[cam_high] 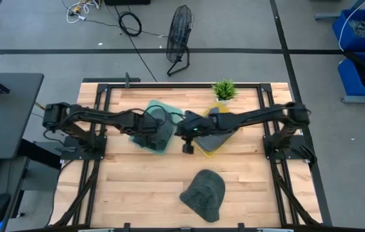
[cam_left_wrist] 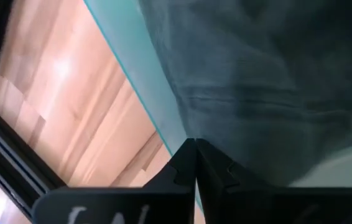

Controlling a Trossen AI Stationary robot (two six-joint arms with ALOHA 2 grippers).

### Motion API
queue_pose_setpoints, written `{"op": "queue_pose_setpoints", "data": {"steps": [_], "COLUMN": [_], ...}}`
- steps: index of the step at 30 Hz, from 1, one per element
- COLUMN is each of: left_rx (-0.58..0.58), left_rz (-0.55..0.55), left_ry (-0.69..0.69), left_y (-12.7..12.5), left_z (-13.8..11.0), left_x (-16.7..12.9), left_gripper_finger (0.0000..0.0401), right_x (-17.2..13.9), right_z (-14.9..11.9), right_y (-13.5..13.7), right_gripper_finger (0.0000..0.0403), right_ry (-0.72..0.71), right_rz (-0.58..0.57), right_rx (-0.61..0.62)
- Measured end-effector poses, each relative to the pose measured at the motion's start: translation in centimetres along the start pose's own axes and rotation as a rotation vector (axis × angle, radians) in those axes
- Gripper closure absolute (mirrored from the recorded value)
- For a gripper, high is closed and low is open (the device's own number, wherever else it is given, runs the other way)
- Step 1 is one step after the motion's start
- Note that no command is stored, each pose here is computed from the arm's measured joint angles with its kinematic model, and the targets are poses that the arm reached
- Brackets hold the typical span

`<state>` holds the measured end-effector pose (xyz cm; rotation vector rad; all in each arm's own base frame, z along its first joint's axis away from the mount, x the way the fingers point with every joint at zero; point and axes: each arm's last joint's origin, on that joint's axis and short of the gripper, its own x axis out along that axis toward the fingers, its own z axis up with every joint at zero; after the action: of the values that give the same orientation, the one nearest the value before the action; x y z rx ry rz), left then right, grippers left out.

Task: Pick & Place hat
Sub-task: Put the top black cap into the blue basket, then put the black cap into the blue basket

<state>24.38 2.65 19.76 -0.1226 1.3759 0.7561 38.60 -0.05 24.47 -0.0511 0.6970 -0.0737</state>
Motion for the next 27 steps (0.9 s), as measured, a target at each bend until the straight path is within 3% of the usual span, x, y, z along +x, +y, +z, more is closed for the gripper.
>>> {"op": "queue_pose_setpoints", "data": {"steps": [6,12,15,19,23,27], "left_rx": [-0.004,0.081,0.077,0.085,0.117,0.117], "left_rz": [-0.063,-0.244,-0.317,-0.369,-0.391,-0.390], "left_ry": [-0.138,-0.446,-0.567,-0.610,-0.590,-0.585], "left_y": [0.4,-0.4,-0.8,-1.0,-1.3,-1.3], "left_z": [-1.4,-1.6,-1.5,-1.4,-1.5,-1.5], "left_x": [-3.4,-7.5,-8.9,-9.6,-9.4,-9.3], "left_gripper_finger": [0.0386,0.0387,0.0387,0.0380,0.0346,0.0300], "right_x": [-7.7,-12.6,-13.0,-12.0,-9.4,-7.0], "right_z": [1.1,0.4,-0.1,-1.4,-2.9,-4.2], "right_y": [0.6,1.9,2.8,4.1,5.9,8.2], "right_gripper_finger": [0.0399,0.0399,0.0396,0.0378,0.0348,0.0315], "right_ry": [0.007,0.061,0.109,0.250,0.408,0.542], "right_rz": [0.029,0.078,0.096,0.096,0.101,0.225], "right_rx": [-0.042,-0.026,0.056,0.093,0.156,0.207]}}
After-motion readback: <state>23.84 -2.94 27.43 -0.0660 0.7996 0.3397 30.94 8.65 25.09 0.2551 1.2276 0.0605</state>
